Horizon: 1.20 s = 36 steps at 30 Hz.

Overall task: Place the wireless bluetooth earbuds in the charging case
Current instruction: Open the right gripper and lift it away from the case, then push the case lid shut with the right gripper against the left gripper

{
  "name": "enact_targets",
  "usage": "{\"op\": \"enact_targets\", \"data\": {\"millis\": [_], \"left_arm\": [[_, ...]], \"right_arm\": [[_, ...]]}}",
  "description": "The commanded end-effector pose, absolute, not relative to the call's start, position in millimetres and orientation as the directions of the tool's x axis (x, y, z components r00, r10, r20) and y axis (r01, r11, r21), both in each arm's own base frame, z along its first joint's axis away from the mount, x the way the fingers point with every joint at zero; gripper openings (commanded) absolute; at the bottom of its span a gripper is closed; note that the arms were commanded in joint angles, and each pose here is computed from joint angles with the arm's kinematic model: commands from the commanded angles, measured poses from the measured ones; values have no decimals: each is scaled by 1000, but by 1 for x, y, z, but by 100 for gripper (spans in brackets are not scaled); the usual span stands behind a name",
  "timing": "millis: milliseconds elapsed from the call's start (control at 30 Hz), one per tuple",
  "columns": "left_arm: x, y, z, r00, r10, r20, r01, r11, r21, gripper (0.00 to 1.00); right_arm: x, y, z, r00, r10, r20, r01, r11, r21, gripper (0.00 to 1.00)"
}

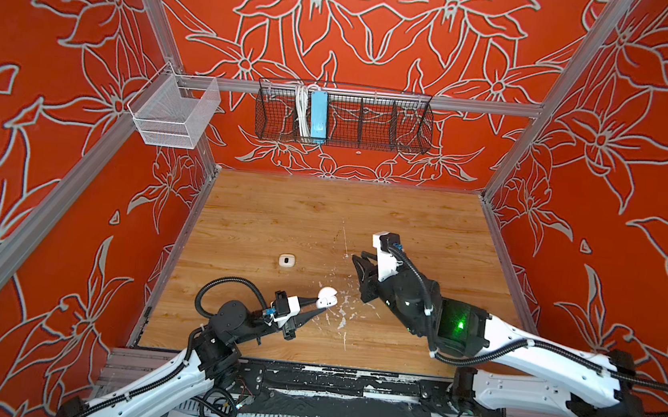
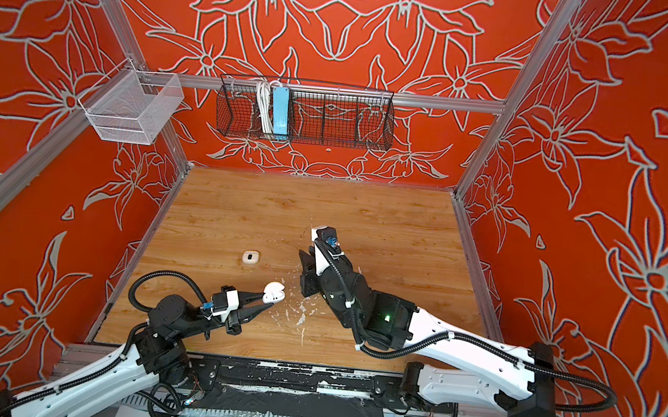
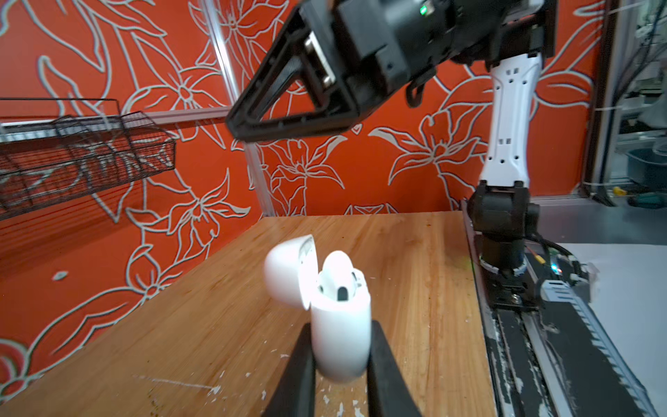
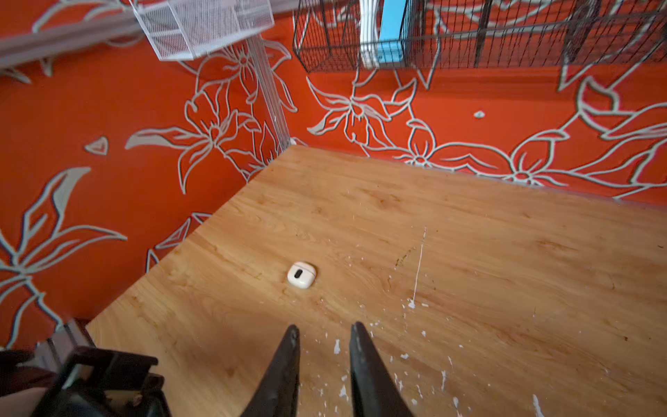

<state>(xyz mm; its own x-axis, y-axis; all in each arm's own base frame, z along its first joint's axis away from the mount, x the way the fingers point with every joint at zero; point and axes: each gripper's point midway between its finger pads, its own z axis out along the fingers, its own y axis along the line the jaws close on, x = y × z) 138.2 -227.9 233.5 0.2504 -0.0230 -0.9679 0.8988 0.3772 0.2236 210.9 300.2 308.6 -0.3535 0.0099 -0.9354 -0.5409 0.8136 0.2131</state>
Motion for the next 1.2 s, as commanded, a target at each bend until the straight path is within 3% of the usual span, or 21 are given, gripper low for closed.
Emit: {"op": "enact_targets", "data": {"millis": [0, 200, 433, 833, 1167], "left_arm": [[120, -237, 248, 320, -56, -946, 917, 271, 294, 0], [119, -242, 245, 311, -36, -950, 926, 236, 294, 0], [125, -239, 244, 309, -22, -951, 916, 274, 292, 0], [131, -240, 241, 291, -5, -957, 915, 295, 277, 0], [153, -236, 236, 214, 40, -976, 895, 393, 212, 0]], "right_arm": [[195, 314, 274, -438, -120, -891, -624, 754, 205, 27], [188, 333, 256, -455, -214, -864, -688, 700, 189, 29], [172, 352, 240, -472, -291, -832, -757, 618, 213, 32], [155, 350, 247, -445, -269, -854, -800, 548, 245, 32], [162, 328, 251, -439, -214, -872, -755, 614, 229, 32]]}}
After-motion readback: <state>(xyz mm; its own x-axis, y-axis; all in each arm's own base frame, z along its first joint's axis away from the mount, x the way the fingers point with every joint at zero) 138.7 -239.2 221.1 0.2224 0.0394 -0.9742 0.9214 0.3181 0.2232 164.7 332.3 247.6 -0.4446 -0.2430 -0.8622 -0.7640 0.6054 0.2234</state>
